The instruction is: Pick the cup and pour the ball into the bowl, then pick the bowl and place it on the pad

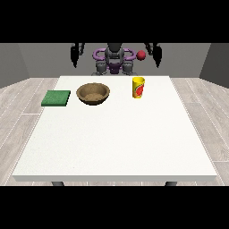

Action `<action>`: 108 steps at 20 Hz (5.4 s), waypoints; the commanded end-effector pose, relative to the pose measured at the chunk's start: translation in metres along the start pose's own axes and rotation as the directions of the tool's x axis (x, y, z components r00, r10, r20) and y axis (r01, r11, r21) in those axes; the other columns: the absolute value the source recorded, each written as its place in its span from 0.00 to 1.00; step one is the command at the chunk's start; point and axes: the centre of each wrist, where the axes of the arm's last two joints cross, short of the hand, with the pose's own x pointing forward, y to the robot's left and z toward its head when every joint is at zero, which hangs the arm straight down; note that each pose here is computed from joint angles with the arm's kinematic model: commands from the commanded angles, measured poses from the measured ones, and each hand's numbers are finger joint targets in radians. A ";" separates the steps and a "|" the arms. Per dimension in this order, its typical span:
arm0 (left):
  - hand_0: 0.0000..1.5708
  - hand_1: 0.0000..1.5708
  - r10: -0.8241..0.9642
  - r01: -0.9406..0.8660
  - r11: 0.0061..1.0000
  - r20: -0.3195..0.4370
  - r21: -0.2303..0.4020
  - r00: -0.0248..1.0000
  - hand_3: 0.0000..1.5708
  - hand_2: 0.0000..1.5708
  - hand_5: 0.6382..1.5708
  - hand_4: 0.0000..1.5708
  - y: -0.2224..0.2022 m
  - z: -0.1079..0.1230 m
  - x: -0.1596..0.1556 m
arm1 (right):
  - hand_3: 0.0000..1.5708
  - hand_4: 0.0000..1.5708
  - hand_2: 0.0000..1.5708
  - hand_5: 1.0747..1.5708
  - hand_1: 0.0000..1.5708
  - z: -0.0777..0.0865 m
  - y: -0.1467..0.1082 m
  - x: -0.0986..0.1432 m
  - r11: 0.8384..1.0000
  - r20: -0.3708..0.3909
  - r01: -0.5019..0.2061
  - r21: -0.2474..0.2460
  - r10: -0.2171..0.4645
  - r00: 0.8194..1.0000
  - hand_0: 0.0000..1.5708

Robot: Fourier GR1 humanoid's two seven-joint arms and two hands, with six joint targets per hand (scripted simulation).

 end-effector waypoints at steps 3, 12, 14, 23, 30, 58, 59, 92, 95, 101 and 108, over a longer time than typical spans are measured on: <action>0.00 0.00 -0.033 0.033 0.999 0.025 -0.009 0.999 0.00 0.00 0.99 0.00 0.008 -0.003 0.024 | 0.00 0.00 0.00 1.00 0.00 -0.001 -0.008 0.022 1.000 0.017 -0.029 -0.002 0.029 0.999 0.00; 0.00 0.00 0.114 -0.114 0.993 0.074 -0.001 0.991 0.00 0.00 0.98 0.00 0.051 -0.005 0.055 | 0.00 0.00 0.00 1.00 0.00 0.012 -0.097 0.037 1.000 0.061 0.030 0.007 -0.031 0.998 0.00; 0.00 0.00 0.098 -0.103 0.994 0.147 0.022 0.984 0.00 0.00 0.97 0.00 0.075 -0.011 0.055 | 0.00 0.00 0.00 1.00 0.00 0.002 -0.089 0.042 1.000 0.095 0.028 0.004 -0.028 0.995 0.00; 0.00 0.00 0.097 -0.102 0.995 0.238 0.010 0.966 0.00 0.00 0.96 0.00 0.045 -0.023 0.031 | 0.00 0.00 0.00 1.00 0.00 -0.013 -0.088 0.021 0.999 0.175 0.041 0.010 -0.042 0.984 0.00; 0.00 0.00 0.062 -0.085 0.994 0.278 0.073 0.959 0.00 0.00 0.95 0.00 0.059 -0.031 -0.025 | 0.00 0.00 0.00 1.00 0.00 -0.018 -0.070 0.023 0.997 0.211 0.030 0.067 -0.043 0.976 0.00; 0.65 0.65 -0.196 0.148 0.975 0.333 0.164 0.922 0.57 0.70 0.15 0.93 -0.026 -0.072 -0.102 | 0.00 0.00 0.00 1.00 0.00 -0.054 -0.085 0.029 0.991 0.315 0.017 0.133 -0.059 0.947 0.00; 0.79 0.79 -0.289 0.219 0.949 0.350 0.226 0.891 1.00 1.00 0.70 0.85 -0.005 -0.048 -0.119 | 0.00 0.00 0.00 1.00 0.00 -0.040 -0.107 0.021 0.994 0.304 -0.002 0.112 -0.032 0.952 0.00; 0.96 0.96 -0.926 0.903 0.374 0.031 0.212 0.377 1.00 1.00 0.65 0.96 -0.043 -0.163 0.027 | 0.00 0.00 0.00 1.00 0.00 -0.037 -0.135 -0.027 0.994 0.031 0.075 0.084 -0.078 0.996 0.00; 0.98 0.98 -0.972 0.946 0.233 0.093 0.226 0.217 1.00 1.00 0.57 1.00 -0.076 -0.167 0.040 | 0.00 0.00 0.00 1.00 0.00 -0.023 -0.154 -0.041 0.994 0.020 0.077 0.077 -0.079 0.997 0.00; 0.96 0.96 -0.977 0.963 -0.051 0.188 0.264 -0.103 1.00 1.00 0.79 0.90 -0.124 -0.164 0.044 | 0.00 0.00 0.00 1.00 0.00 -0.039 -0.167 -0.023 0.996 0.043 0.075 0.051 -0.078 0.996 0.00; 0.96 0.96 -0.815 0.857 -0.409 0.297 0.313 -0.498 1.00 1.00 0.43 1.00 -0.182 -0.150 0.040 | 0.00 0.00 0.00 1.00 0.00 -0.051 -0.146 -0.027 0.990 0.071 0.096 0.101 -0.104 0.992 0.00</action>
